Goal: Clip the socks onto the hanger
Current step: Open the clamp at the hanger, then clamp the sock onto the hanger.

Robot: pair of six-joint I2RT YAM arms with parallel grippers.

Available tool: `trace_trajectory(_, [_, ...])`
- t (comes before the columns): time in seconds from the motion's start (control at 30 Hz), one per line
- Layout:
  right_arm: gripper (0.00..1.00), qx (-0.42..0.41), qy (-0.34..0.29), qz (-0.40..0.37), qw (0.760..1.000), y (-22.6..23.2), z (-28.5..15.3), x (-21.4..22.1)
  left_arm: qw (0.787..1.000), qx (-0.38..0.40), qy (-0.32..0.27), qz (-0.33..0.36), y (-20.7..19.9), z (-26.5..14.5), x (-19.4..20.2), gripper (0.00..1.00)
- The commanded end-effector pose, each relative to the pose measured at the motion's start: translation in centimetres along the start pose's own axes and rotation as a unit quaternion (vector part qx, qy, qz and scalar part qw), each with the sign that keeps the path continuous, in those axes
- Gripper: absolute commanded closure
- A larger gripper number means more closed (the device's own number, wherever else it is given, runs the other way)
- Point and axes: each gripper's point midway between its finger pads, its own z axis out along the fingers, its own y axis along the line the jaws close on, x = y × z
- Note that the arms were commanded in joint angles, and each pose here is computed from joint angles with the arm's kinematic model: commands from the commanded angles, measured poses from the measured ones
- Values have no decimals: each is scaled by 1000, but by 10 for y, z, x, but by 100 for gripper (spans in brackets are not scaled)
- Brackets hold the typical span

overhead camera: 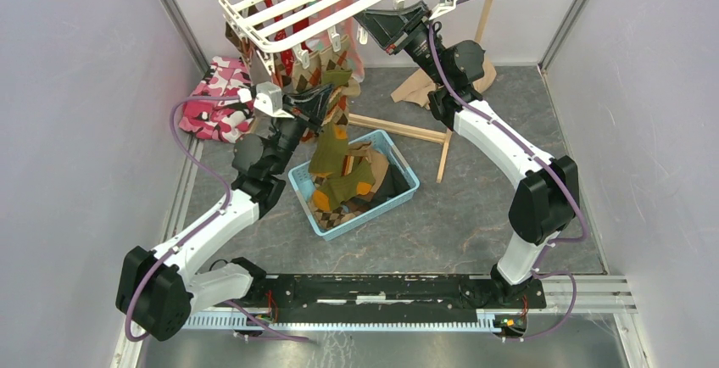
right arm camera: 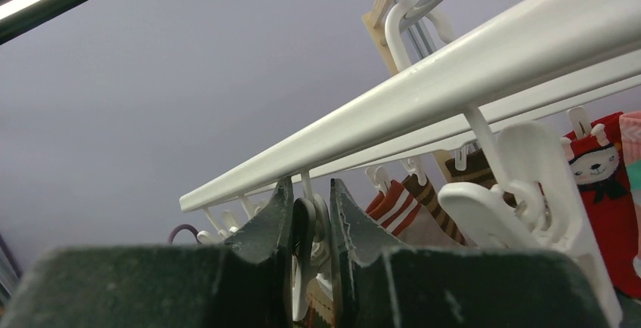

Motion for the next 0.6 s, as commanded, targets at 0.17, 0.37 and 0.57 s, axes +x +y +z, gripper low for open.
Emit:
trace_trajectory(0.17, [95, -23, -10, -5, 1000, 19, 4, -16, 992, 100, -42, -57, -49, 16, -56, 98])
trace_trajectory(0.37, [95, -26, -9, -1, 1000, 20, 3, -15, 992, 88, -26, -91, -49, 32, -58, 98])
trace_trajectory(0.57, [95, -30, -9, 1, 1000, 22, 3, -15, 992, 72, -6, -101, -44, 43, -49, 98])
